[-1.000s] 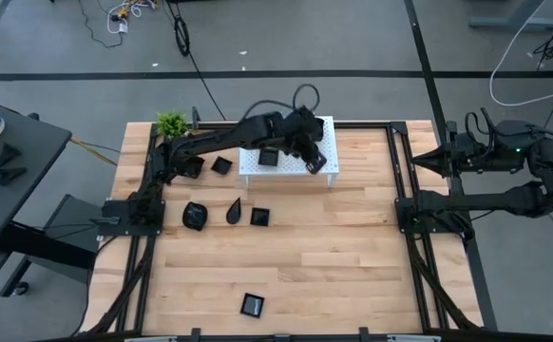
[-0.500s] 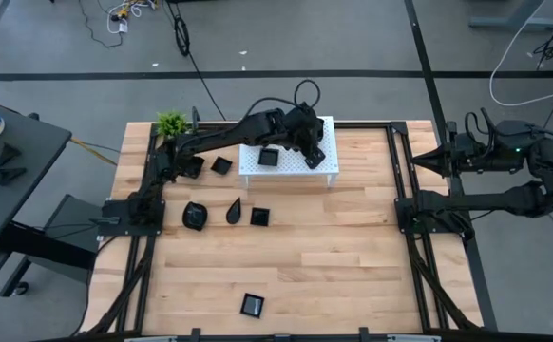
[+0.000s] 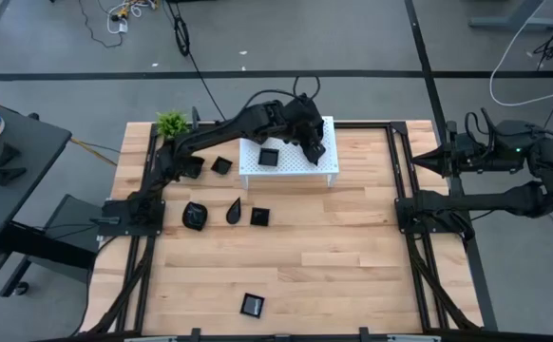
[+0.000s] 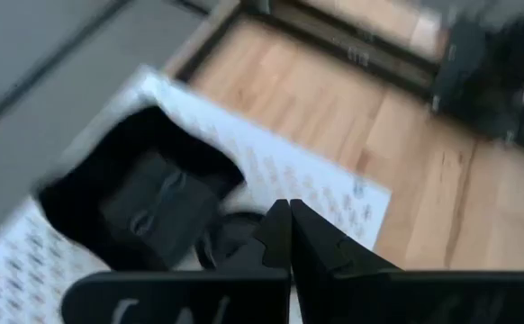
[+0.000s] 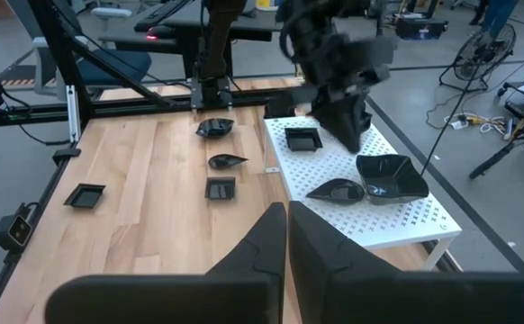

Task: Pick & Place Mini shaped plates
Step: Stack the drop-shaped plate on top of the drop-shaped plate on the shelf

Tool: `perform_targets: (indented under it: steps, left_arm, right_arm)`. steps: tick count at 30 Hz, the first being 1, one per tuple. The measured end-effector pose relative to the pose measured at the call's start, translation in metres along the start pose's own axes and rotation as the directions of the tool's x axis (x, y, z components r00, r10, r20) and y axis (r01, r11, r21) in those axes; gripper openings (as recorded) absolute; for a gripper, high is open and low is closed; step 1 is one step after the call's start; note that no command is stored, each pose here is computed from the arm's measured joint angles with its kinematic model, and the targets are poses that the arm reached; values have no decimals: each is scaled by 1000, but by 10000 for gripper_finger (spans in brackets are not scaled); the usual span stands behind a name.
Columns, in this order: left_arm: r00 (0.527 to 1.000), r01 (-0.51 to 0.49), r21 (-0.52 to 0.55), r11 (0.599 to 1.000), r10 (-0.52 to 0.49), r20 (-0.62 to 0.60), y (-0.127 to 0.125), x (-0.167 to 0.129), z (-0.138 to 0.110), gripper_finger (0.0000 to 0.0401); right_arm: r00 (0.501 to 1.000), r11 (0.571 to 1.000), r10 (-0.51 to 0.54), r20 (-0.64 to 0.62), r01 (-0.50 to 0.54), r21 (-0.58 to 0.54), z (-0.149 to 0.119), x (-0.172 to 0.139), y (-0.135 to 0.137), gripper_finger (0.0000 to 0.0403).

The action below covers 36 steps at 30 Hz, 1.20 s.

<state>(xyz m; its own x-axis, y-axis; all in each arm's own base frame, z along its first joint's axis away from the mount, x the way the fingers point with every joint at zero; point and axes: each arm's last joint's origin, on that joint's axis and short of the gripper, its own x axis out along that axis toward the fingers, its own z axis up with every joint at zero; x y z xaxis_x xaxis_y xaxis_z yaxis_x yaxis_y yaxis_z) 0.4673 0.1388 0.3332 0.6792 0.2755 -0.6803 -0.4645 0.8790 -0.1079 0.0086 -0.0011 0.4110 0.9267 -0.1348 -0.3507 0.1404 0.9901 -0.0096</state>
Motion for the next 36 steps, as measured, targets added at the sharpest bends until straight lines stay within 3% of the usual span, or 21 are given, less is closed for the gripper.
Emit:
perform_targets:
  steps: [16,36]
  left_arm:
    - [988,42,8,999,-40,-151,-1,34,-22,1]
    - [991,2,51,999,5,-132,3,34,-20,1]
  right_arm:
    - [1000,1000,0,0,0,0,0,0,0,20]
    - [1000,1000,0,0,0,0,0,0,0,20]
